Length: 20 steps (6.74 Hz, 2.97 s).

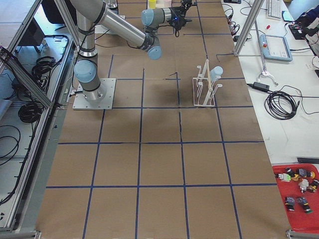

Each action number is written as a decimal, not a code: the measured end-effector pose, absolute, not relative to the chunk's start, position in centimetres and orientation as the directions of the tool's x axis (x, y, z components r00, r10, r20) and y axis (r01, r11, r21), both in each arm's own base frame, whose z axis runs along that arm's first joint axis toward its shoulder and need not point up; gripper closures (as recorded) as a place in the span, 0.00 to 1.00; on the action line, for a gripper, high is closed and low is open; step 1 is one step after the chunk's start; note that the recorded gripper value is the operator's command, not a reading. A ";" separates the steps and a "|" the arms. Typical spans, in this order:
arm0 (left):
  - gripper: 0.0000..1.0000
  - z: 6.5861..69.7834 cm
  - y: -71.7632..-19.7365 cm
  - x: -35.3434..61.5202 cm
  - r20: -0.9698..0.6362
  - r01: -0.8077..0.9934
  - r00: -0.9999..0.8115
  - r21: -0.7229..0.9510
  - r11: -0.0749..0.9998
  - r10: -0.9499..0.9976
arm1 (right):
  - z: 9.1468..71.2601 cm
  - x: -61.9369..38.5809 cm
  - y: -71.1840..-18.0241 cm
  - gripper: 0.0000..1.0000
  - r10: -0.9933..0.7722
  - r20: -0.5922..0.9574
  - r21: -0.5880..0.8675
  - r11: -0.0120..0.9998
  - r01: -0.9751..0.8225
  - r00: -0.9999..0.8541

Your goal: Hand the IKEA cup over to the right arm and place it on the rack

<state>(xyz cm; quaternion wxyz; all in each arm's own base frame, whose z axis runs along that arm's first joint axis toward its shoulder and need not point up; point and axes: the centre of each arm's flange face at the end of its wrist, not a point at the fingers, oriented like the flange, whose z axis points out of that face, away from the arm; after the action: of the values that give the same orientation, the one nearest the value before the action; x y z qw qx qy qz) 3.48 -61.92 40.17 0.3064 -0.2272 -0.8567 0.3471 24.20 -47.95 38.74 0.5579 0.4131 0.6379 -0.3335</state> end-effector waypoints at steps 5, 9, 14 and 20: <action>0.99 35.4 -65.3 -5.3 0.267 0.153 -0.486 -0.911 0.382 0.832 | 38.6 24.2 -48.0 0.00 0.157 -0.987 0.034 0.433 0.901 -0.038; 0.96 30.4 -60.3 -14.6 0.135 0.170 -0.397 -0.961 0.218 0.908 | 36.5 24.5 -48.9 0.00 0.241 -0.970 0.076 0.434 0.898 -0.034; 0.93 28.5 -55.7 -20.1 0.119 0.103 -0.393 -0.980 0.172 0.912 | 33.0 26.0 -50.2 0.01 0.317 -0.947 0.103 0.443 0.891 -0.048; 0.92 28.6 -55.7 -20.3 0.119 0.101 -0.395 -0.980 0.171 0.911 | 32.5 27.3 -51.3 0.01 0.351 -0.935 0.100 0.407 0.908 -0.055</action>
<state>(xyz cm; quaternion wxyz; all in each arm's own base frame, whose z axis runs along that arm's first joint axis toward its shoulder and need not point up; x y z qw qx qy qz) -20.29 -55.67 28.55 0.3927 -0.3853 -0.6569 0.5156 27.30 -51.33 32.53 0.5027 0.4689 0.6714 -0.2768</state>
